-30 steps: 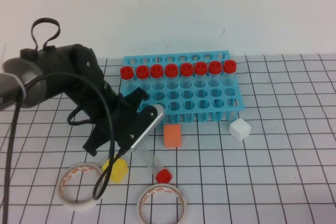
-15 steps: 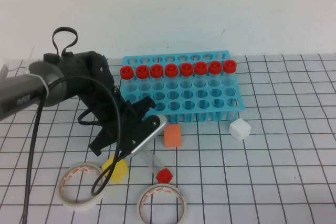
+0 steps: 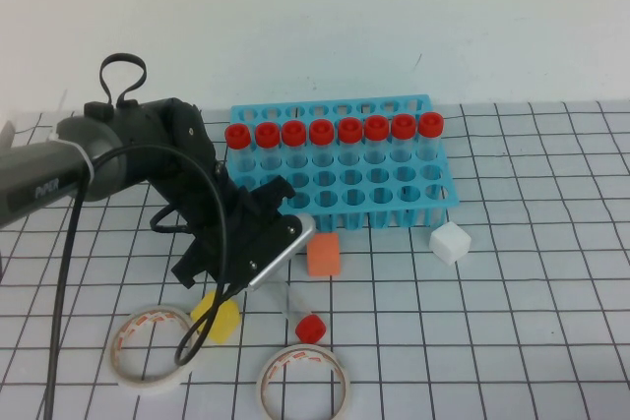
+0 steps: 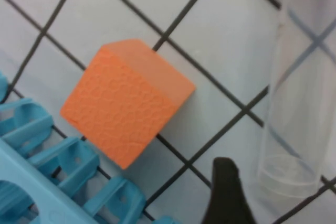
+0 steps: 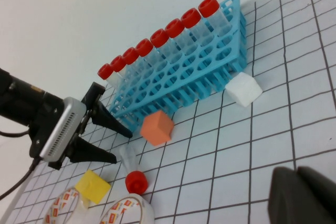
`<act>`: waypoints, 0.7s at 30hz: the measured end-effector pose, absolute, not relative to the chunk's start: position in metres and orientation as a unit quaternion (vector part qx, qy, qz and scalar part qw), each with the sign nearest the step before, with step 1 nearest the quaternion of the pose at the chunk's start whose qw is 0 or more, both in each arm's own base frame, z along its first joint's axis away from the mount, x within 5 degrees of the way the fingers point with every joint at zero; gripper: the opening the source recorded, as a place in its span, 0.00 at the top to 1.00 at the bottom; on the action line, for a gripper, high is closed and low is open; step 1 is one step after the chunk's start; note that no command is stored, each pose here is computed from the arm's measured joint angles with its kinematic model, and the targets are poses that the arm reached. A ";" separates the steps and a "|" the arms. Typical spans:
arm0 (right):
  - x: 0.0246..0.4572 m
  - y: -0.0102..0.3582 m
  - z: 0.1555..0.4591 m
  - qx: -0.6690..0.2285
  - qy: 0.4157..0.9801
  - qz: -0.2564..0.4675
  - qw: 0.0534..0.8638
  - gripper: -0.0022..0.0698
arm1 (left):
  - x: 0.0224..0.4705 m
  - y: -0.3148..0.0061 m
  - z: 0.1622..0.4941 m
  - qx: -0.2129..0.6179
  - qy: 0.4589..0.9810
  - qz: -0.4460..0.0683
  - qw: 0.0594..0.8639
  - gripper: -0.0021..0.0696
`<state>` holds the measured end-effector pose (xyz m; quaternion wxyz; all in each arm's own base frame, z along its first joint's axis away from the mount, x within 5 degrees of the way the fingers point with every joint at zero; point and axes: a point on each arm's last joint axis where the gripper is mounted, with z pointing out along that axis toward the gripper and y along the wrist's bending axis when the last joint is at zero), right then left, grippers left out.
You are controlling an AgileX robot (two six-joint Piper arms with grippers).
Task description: Place the test tubes
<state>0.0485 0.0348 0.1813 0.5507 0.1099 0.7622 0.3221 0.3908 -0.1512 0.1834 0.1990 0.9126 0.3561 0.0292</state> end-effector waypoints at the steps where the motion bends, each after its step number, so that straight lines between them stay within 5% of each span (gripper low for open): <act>1: 0.048 0.035 0.181 0.110 0.762 0.322 0.551 0.97 | 0.391 -0.152 0.183 0.912 0.357 0.029 0.202 0.40; 21: 0.048 0.035 0.181 0.106 0.762 0.320 0.552 0.97 | 0.392 -0.159 0.168 0.906 0.361 -0.007 0.221 0.37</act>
